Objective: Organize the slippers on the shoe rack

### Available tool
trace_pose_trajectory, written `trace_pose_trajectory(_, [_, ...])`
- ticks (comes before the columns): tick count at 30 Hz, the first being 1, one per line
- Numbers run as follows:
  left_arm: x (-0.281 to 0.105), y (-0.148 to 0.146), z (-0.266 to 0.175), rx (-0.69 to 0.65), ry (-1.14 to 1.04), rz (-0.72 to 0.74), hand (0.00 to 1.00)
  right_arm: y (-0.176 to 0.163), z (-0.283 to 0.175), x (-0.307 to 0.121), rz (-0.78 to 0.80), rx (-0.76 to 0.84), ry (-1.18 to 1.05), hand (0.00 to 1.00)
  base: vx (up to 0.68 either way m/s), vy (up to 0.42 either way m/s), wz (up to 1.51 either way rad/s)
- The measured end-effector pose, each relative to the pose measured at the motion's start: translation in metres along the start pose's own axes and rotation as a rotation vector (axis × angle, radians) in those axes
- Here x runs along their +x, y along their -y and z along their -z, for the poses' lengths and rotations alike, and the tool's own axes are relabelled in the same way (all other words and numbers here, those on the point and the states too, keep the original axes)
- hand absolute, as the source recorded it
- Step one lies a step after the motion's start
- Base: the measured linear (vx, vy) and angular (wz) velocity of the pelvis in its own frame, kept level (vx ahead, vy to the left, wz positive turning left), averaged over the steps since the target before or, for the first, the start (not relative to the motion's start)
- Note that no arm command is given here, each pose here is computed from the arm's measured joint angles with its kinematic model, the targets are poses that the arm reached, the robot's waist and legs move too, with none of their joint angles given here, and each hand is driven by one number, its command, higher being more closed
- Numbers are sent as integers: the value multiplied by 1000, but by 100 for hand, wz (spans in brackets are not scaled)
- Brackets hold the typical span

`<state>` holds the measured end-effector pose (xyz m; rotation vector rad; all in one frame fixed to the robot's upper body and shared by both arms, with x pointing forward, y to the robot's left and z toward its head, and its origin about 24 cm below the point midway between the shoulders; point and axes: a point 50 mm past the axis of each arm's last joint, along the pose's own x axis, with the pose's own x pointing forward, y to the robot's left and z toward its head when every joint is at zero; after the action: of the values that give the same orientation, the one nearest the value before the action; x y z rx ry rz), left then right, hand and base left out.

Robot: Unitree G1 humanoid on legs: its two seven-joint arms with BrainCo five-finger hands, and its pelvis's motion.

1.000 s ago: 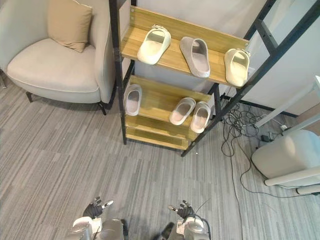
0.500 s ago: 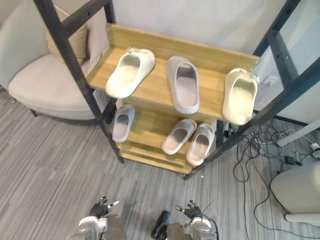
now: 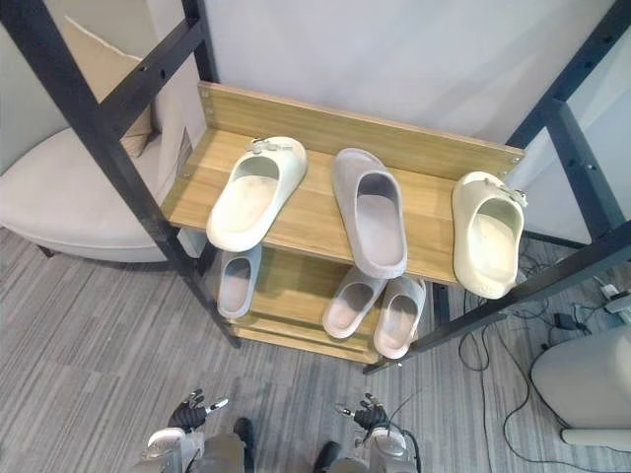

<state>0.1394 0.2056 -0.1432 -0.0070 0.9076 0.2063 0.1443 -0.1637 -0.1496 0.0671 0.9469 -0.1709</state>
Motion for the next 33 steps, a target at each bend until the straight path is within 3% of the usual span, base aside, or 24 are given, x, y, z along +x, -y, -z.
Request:
trace_pose_trajectory(6, [-2, -2, 10, 8, -30, -6, 0, 2, 4, -2, 6, 4, 0, 0, -61, -9, -21])
trace_pose_trajectory(19, [-10, -2, 28, 28, -64, -2, 0, 18, -83, -56, 40, -136, 571, 0, -70, 14, -20])
trace_pose_trajectory(33, [-13, 3, 35, 62, -74, 28, 0, 0, -187, -111, -23, -153, 1086, 0, 17, 1, -6])
